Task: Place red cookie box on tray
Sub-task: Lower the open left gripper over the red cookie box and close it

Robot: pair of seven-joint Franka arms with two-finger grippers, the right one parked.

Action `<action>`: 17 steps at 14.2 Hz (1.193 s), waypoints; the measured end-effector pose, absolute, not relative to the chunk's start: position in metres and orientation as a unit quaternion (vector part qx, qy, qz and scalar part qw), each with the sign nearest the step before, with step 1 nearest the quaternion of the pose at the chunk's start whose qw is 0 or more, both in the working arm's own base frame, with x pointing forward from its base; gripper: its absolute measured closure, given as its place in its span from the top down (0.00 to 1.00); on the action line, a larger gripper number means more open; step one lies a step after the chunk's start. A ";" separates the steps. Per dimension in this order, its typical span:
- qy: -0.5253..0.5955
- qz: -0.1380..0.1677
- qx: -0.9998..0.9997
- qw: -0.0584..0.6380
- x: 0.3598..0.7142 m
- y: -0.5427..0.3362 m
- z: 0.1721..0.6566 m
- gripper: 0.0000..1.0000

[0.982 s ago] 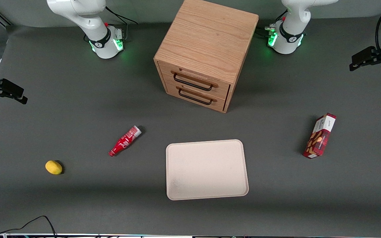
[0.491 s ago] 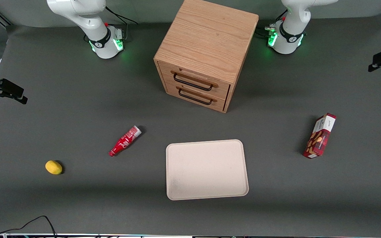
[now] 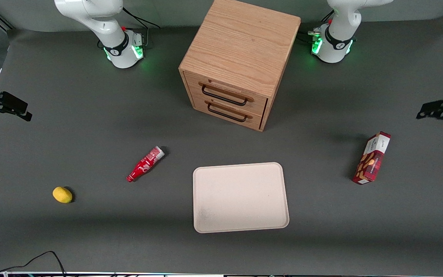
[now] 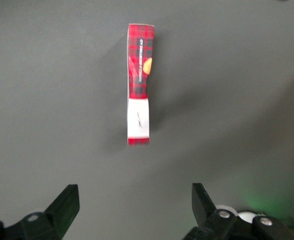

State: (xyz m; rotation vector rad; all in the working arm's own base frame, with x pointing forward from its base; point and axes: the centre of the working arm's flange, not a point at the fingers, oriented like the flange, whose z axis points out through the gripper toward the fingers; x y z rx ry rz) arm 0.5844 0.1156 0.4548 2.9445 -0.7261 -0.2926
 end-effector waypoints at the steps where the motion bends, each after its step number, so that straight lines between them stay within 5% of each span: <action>1: -0.240 -0.089 0.965 0.053 0.588 0.114 0.429 1.00; 7: -0.252 -0.055 0.964 0.058 0.590 0.087 0.316 1.00; 15: -0.260 -0.033 0.964 0.038 0.588 0.072 0.230 1.00; 17: -0.259 -0.033 0.965 0.037 0.588 0.072 0.223 0.83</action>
